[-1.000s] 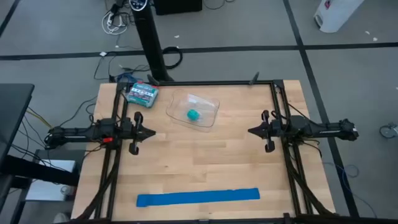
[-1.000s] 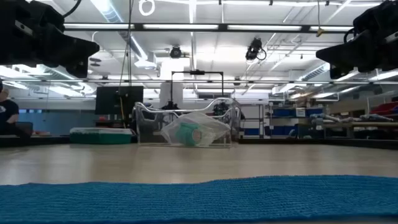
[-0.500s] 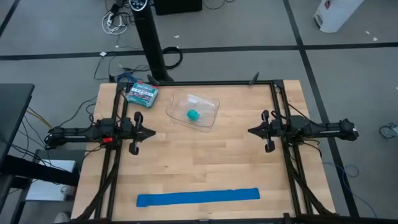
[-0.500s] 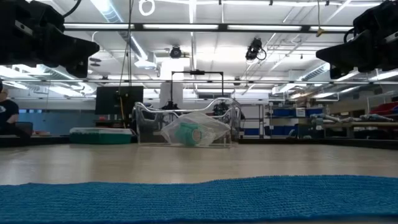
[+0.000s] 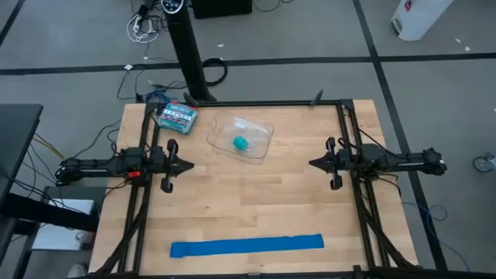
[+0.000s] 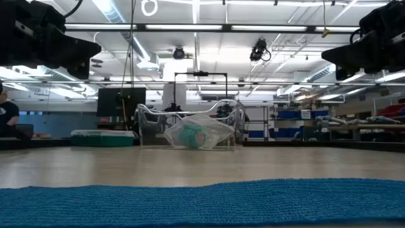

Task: Roll bandage

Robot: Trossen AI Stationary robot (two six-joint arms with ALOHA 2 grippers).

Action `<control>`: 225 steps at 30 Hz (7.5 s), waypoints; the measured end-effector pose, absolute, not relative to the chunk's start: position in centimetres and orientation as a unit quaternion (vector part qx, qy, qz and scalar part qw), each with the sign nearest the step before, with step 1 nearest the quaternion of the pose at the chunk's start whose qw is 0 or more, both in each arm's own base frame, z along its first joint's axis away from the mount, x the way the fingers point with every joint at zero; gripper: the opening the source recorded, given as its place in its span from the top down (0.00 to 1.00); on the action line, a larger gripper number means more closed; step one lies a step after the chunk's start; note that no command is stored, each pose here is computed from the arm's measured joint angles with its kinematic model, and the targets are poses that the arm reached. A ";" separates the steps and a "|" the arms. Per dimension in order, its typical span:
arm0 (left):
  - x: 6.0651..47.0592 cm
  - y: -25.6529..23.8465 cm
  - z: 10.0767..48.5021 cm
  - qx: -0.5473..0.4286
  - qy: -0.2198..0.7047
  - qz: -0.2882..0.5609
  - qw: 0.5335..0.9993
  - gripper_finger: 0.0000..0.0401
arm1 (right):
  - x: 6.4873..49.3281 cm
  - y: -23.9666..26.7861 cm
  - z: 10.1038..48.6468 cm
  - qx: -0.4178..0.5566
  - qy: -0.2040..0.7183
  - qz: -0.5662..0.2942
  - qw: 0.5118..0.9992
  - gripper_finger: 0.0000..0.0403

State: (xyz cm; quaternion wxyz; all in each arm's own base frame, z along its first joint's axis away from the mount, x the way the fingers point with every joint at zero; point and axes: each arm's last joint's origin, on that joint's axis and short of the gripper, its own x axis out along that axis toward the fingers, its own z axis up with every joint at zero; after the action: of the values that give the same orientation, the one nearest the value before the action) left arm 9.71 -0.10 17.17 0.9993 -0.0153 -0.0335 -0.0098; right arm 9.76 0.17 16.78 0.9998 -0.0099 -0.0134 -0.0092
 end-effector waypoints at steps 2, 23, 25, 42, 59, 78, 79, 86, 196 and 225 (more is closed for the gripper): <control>9.7 -0.1 17.2 -0.015 -0.034 -0.010 0.999 0.91 | 9.8 0.2 16.8 -0.010 -0.013 -0.009 1.000 0.98; 9.7 -0.1 17.2 -0.015 -0.034 -0.009 0.999 0.91 | 9.8 0.2 16.8 -0.010 -0.013 -0.009 1.000 0.98; 9.7 -0.1 17.2 -0.015 -0.034 -0.010 0.999 0.91 | 9.8 0.2 16.8 -0.010 -0.013 -0.009 1.000 0.98; 9.7 -0.1 17.2 -0.015 -0.034 -0.009 0.999 0.91 | 9.8 0.2 16.8 -0.010 -0.014 -0.009 1.000 0.98; 9.7 -0.1 17.2 -0.015 -0.034 -0.010 0.999 0.91 | 9.6 0.1 18.4 0.032 -0.100 -0.019 0.994 0.98; 9.6 -0.1 18.0 -0.057 -0.077 -0.013 0.995 0.91 | 12.8 1.8 20.2 0.069 -0.085 0.059 0.992 1.00; 9.6 -0.1 18.2 -0.066 -0.089 -0.015 0.994 0.91 | 13.2 2.0 20.5 0.066 -0.084 0.062 0.992 1.00; 9.4 -0.1 19.0 -0.081 -0.126 -0.020 0.988 0.91 | 16.5 3.1 22.2 0.053 -0.045 0.070 0.995 1.00; 11.2 -23.7 20.1 -0.258 0.523 -0.109 0.805 0.91 | 42.7 13.7 19.0 0.046 0.163 0.187 0.968 0.97; 11.9 -24.3 14.4 -0.171 0.560 0.002 0.811 0.91 | 44.6 14.6 16.1 0.033 0.234 0.213 0.948 0.98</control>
State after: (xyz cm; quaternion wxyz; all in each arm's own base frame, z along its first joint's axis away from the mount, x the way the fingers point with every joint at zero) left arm 11.90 -24.32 14.41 0.8107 -0.1705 0.5600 0.0018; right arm 44.59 14.60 16.07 0.9481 0.0327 0.2339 0.2128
